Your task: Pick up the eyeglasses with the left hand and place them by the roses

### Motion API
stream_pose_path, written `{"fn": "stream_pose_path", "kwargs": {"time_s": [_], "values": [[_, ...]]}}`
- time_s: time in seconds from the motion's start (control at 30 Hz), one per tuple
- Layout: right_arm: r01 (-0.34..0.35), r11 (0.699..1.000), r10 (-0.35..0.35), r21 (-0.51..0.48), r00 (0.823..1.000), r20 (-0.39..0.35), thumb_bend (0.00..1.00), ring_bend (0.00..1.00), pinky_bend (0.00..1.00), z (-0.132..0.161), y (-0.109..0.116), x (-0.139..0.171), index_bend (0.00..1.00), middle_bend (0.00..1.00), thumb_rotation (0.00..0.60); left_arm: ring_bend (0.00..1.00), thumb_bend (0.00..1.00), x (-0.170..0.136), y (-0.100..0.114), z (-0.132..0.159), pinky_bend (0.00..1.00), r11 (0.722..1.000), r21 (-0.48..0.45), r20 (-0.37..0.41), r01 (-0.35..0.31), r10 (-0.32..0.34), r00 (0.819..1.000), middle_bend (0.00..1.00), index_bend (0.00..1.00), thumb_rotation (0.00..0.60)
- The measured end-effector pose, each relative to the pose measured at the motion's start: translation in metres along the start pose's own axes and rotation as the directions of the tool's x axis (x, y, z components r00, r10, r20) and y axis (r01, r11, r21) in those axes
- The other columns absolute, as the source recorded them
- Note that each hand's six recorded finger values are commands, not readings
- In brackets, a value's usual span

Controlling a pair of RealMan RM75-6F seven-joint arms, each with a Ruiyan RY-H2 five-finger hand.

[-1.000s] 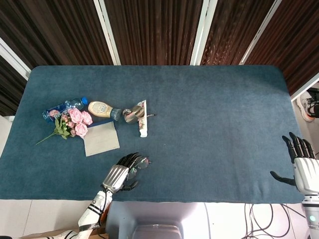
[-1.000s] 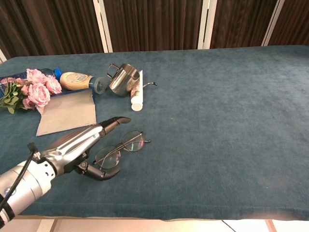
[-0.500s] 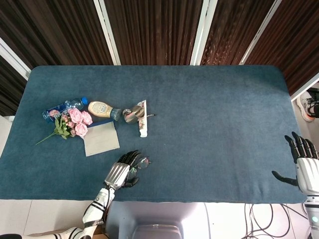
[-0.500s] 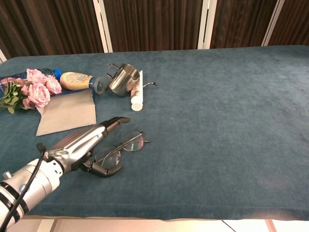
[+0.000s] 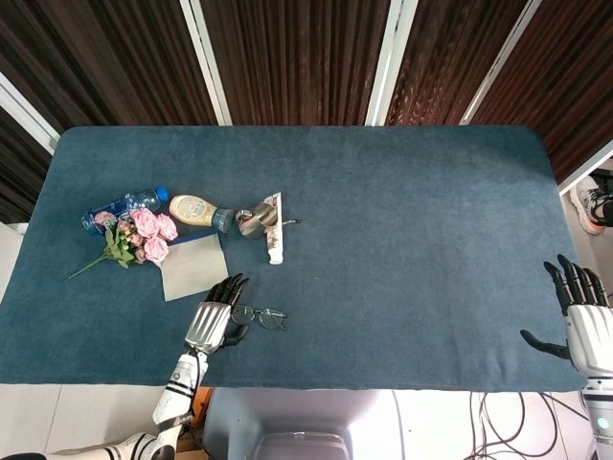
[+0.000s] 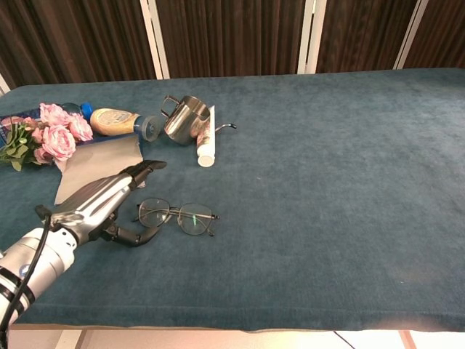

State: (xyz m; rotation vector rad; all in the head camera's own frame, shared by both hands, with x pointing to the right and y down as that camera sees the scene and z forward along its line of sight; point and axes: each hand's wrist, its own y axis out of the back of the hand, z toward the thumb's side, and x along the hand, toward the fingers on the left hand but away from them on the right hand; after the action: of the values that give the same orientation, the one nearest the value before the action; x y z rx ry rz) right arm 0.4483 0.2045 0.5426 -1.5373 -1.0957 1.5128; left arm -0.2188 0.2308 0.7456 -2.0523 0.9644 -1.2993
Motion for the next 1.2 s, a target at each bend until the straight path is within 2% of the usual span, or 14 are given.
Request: {"fn": "stream_pose_path", "kwargs": {"time_s": [0.13,0.27,0.4,0.57,0.7,1.2], "values": [[0.0,1.0,0.0,-0.005,1.0,-0.001,0.15,0.0,0.0,0.001,0.0,0.0,0.0,0.0,0.6,0.0,0.33,0.0,0.001,-0.001,0.12,1.0,-0.026,0.002,-0.005,0.005,1.0,0.01,0.16,0.6],[0.0,1.0,0.0,-0.01,1.0,-0.004,0.15,0.0,0.0,0.001,0.001,0.001,0.0,0.0,0.6,0.0,0.34,-0.003,0.001,0.007,0.12,0.999,-0.053,0.033,0.006,-0.004,0.999,0.01,0.2,0.6],[-0.002,1.0,0.002,-0.014,1.0,-0.006,0.15,0.0,0.0,0.001,0.001,0.001,0.0,0.0,0.6,0.0,0.36,-0.002,0.005,0.015,0.11,0.998,-0.062,0.061,-0.009,0.013,0.998,0.02,0.25,0.6],[-0.005,1.0,0.005,-0.02,1.0,-0.009,0.15,0.0,0.0,0.001,0.002,0.002,0.0,0.0,0.6,0.0,0.37,0.005,0.004,0.024,0.11,0.999,-0.043,0.081,-0.015,0.018,0.997,0.02,0.32,0.6],[-0.006,1.0,0.006,-0.023,1.0,-0.011,0.15,0.0,0.0,0.0,0.003,0.003,0.0,0.0,0.6,0.0,0.37,0.01,0.002,0.027,0.11,1.0,-0.021,0.087,-0.018,0.019,0.996,0.03,0.41,0.6],[-0.011,1.0,0.01,-0.026,1.0,-0.015,0.15,0.0,0.0,0.0,0.003,0.003,0.0,0.0,0.6,0.0,0.41,0.018,-0.004,0.023,0.1,1.0,0.022,0.071,0.0,-0.002,0.997,0.05,0.52,0.6]]}}
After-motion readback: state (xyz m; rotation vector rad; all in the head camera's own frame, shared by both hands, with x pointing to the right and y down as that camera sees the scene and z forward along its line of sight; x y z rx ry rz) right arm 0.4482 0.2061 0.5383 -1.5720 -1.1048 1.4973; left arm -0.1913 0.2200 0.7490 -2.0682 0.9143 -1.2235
